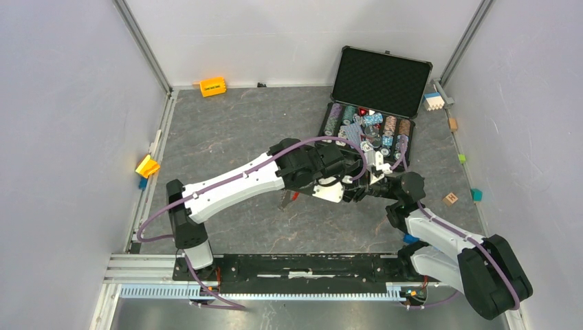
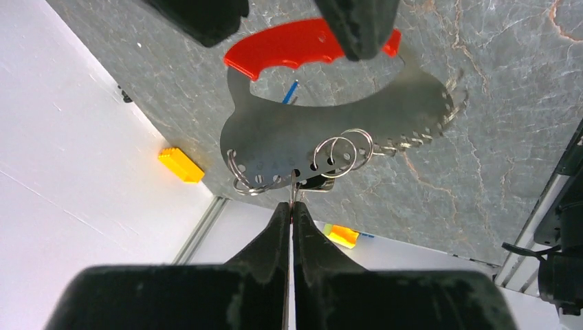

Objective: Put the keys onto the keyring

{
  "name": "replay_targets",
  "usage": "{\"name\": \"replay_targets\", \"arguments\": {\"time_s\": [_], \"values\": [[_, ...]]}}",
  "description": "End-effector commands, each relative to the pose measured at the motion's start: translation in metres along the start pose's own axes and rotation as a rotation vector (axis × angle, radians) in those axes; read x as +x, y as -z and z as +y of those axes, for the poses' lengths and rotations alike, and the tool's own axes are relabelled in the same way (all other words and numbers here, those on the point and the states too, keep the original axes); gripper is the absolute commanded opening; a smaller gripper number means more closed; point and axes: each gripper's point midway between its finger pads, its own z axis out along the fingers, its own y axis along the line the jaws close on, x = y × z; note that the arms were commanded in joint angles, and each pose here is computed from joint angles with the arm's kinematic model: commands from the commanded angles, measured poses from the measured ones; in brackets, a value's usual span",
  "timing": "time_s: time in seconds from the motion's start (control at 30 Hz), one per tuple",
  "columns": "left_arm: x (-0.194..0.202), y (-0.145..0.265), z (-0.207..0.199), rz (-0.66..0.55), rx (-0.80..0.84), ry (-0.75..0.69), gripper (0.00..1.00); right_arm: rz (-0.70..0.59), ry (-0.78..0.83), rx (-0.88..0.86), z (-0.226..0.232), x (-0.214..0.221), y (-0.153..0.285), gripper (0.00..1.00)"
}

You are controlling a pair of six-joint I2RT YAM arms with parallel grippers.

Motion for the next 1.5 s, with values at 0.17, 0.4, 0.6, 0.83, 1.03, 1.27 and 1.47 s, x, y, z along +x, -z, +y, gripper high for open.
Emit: {"name": "replay_targets", "arguments": {"time_s": [0.17, 0.4, 0.6, 0.83, 1.03, 1.27, 1.47], "values": [[-0.023, 0.029, -0.005, -0.211, 0.061, 0.000, 0.02, -0.028, 0.047, -0.001, 0.002, -0.010, 0.001, 0.38], [-0.047, 0.046, -0.013, -0.393, 0.115, 0.051, 0.02, -0.062, 0.051, -0.053, 0.014, -0.020, 0.002, 0.39], [-0.059, 0.055, -0.010, -0.479, 0.116, 0.087, 0.02, -0.091, 0.047, -0.102, 0.027, -0.028, 0.001, 0.38], [-0.070, 0.058, -0.011, -0.527, 0.143, 0.102, 0.02, -0.091, 0.048, -0.118, 0.032, -0.028, -0.003, 0.37], [-0.074, 0.061, -0.010, -0.544, 0.149, 0.114, 0.02, -0.090, 0.043, -0.122, 0.033, -0.027, -0.006, 0.34], [-0.075, 0.059, -0.010, -0.537, 0.151, 0.123, 0.02, -0.084, 0.044, -0.134, 0.035, -0.025, -0.010, 0.32], [-0.077, 0.059, -0.011, -0.545, 0.161, 0.128, 0.02, -0.079, 0.039, -0.129, 0.033, -0.024, -0.014, 0.31]]}}
